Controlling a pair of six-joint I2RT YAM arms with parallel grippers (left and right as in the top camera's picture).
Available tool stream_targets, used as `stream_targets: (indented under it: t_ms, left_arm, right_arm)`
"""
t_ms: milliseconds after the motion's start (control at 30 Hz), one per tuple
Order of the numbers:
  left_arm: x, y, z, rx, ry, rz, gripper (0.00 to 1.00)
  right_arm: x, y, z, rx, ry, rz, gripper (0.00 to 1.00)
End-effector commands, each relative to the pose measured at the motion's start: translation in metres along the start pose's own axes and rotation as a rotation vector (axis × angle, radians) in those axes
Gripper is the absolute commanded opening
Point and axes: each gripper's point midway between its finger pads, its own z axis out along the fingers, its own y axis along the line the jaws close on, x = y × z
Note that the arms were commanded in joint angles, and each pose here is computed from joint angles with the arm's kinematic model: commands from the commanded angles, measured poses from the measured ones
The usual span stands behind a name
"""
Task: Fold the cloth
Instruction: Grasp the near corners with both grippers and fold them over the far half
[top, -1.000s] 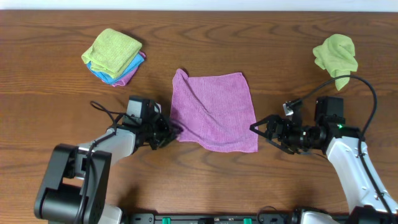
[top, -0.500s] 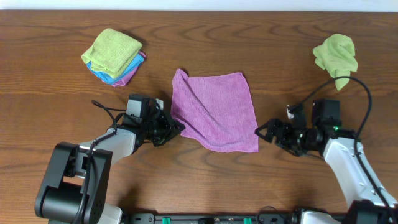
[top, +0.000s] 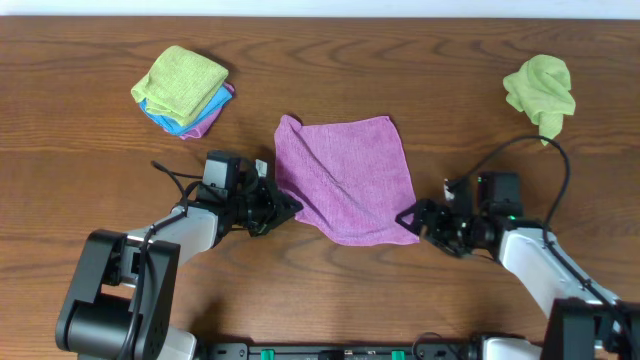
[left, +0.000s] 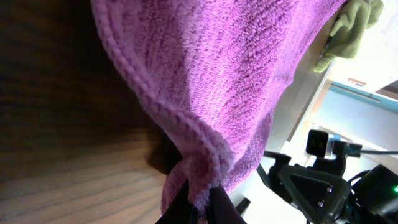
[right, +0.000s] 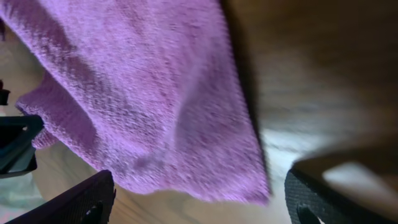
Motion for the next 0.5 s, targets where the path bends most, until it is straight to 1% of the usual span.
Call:
stream_targets:
  t_ms: [0,67,133,167,200,333,400,467]
  left_arm:
    - [0.005,-0.009,-0.002,0.031,0.021,0.020,0.06]
    - [0.005,-0.010,-0.003,0.034,0.023,0.021,0.06]
    - [0.006,-0.014,-0.003,0.048,0.034,0.028,0.06]
    - [0.006,-0.021,-0.005,0.062,0.036,0.045,0.06]
    - [0.006,-0.029,-0.008,0.081,0.036,0.070,0.06]
    - [0.005,-0.047,-0.020,0.100,0.015,0.151,0.06]
    - [0.007,-0.045,-0.029,0.078,0.012,0.158,0.06]
    - [0.011,-0.035,-0.039,0.042,0.018,0.134,0.06]
  right_arm:
    - [0.010,0.000,0.014,0.020,0.037,0.032,0.83]
    - [0.012,0.003,0.019,0.016,0.047,0.028,0.63]
    - [0.014,0.012,0.022,-0.016,0.057,0.005,0.32]
    - [0.014,0.019,0.021,-0.047,0.062,-0.007,0.13]
    - [0.014,0.025,0.020,-0.076,0.067,-0.014,0.01]
    - [0.014,0.039,0.013,-0.127,0.068,-0.033,0.01]
    - [0.015,0.044,0.007,-0.138,0.059,-0.043,0.01]
    - [0.016,0.049,-0.002,-0.144,0.046,-0.054,0.01]
